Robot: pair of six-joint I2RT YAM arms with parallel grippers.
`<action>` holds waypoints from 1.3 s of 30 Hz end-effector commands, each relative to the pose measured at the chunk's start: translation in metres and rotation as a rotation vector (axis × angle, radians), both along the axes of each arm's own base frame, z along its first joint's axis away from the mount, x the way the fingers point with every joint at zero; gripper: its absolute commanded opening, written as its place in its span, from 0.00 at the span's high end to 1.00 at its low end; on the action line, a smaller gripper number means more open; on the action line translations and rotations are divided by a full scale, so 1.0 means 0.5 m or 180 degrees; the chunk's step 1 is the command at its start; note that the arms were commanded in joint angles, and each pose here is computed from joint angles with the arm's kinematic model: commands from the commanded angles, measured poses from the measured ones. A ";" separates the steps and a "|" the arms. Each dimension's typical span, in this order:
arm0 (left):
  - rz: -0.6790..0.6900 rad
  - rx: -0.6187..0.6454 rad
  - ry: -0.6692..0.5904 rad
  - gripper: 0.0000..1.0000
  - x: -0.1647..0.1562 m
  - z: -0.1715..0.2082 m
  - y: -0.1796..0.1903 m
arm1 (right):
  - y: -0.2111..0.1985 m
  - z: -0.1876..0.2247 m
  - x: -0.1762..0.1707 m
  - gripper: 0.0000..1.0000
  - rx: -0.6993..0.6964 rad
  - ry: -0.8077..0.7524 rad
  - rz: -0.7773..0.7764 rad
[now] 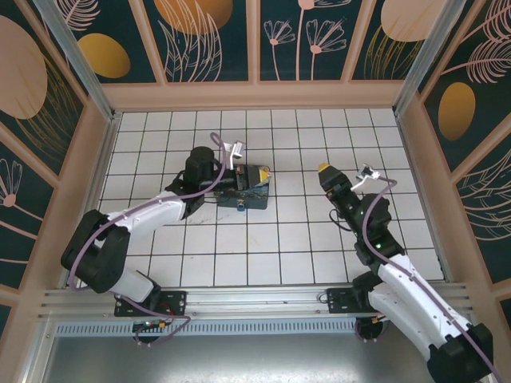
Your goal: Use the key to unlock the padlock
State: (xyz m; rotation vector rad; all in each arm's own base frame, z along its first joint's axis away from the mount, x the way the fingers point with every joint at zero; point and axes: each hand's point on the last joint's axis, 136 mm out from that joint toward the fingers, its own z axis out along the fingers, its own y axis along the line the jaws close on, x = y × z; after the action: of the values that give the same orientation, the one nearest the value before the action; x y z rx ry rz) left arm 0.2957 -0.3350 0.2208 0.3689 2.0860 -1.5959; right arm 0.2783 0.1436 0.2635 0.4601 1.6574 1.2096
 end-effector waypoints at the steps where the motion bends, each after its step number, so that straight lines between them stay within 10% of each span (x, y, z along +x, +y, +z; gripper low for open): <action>1: -0.0493 0.0245 -0.0048 1.00 -0.034 -0.042 -0.011 | 0.101 -0.021 -0.042 0.55 -0.0417 -0.0171 0.1093; 13: -0.0932 0.0331 -0.0209 1.00 -0.046 -0.036 -0.027 | 0.189 -0.025 -0.053 0.59 -0.0503 -0.0427 0.1918; 39: -0.1136 0.0173 -0.0270 1.00 -0.054 -0.009 -0.039 | 0.237 -0.058 -0.026 0.74 -0.0401 -0.0333 0.2101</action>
State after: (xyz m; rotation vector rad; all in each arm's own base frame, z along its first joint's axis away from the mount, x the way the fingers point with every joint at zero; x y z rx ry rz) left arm 0.2687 -0.3509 0.2054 0.7968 2.1457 -1.6623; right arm 0.2634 0.2551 0.2109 -0.2008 1.9278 1.5218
